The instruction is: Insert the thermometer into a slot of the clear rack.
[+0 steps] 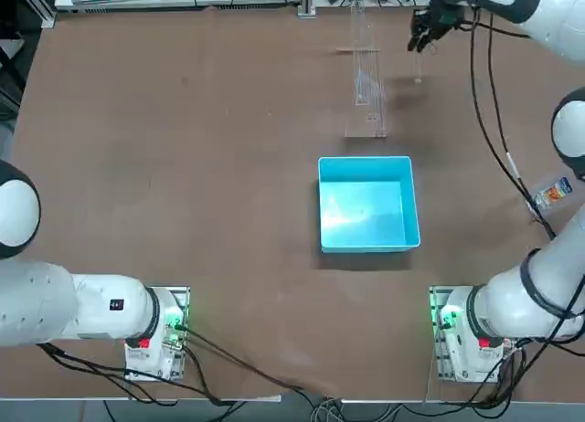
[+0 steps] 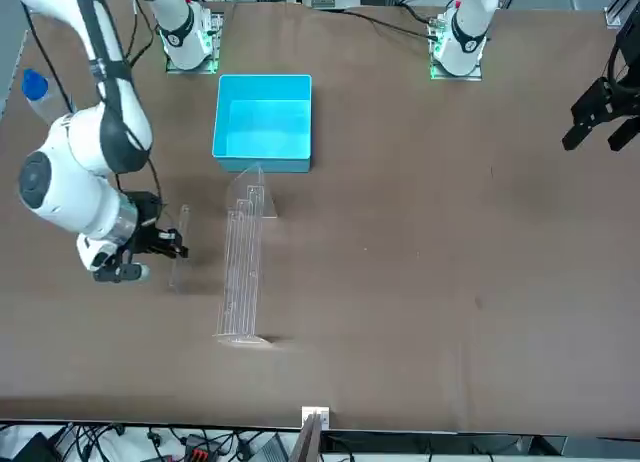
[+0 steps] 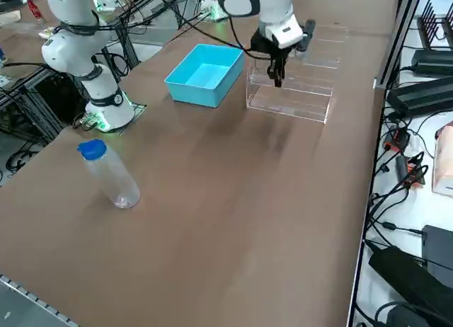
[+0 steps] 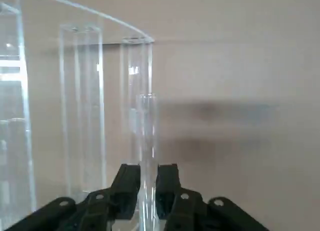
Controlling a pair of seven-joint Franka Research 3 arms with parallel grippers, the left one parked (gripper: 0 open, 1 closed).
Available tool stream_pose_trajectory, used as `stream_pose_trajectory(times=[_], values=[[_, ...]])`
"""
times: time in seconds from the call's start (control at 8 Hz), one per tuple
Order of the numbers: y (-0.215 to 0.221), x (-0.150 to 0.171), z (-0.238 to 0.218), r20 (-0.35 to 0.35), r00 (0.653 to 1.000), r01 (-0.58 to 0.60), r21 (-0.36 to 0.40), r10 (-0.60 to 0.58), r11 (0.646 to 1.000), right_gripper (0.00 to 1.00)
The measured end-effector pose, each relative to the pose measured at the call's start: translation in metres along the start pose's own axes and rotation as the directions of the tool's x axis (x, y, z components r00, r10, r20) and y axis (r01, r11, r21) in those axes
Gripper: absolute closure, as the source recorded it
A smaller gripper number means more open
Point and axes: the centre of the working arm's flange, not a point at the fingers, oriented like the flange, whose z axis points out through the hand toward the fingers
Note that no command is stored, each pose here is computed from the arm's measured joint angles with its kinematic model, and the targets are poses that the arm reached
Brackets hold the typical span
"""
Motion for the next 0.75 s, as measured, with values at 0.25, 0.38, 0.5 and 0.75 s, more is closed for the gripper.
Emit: stream_pose_trajectory(times=[0.25,0.38,0.5,0.75], values=[[-0.023,-0.001,0.013,-0.007,1.000,-0.026,0.005,0.026,1.000,0.78],[-0.034,-0.002,0.022,-0.012,0.999,-0.046,0.008,0.046,0.999,0.78],[-0.041,-0.002,0.029,-0.014,0.998,-0.066,0.011,0.066,0.998,0.78],[-0.058,0.000,0.038,-0.039,0.993,-0.110,0.024,0.111,0.994,0.78]])
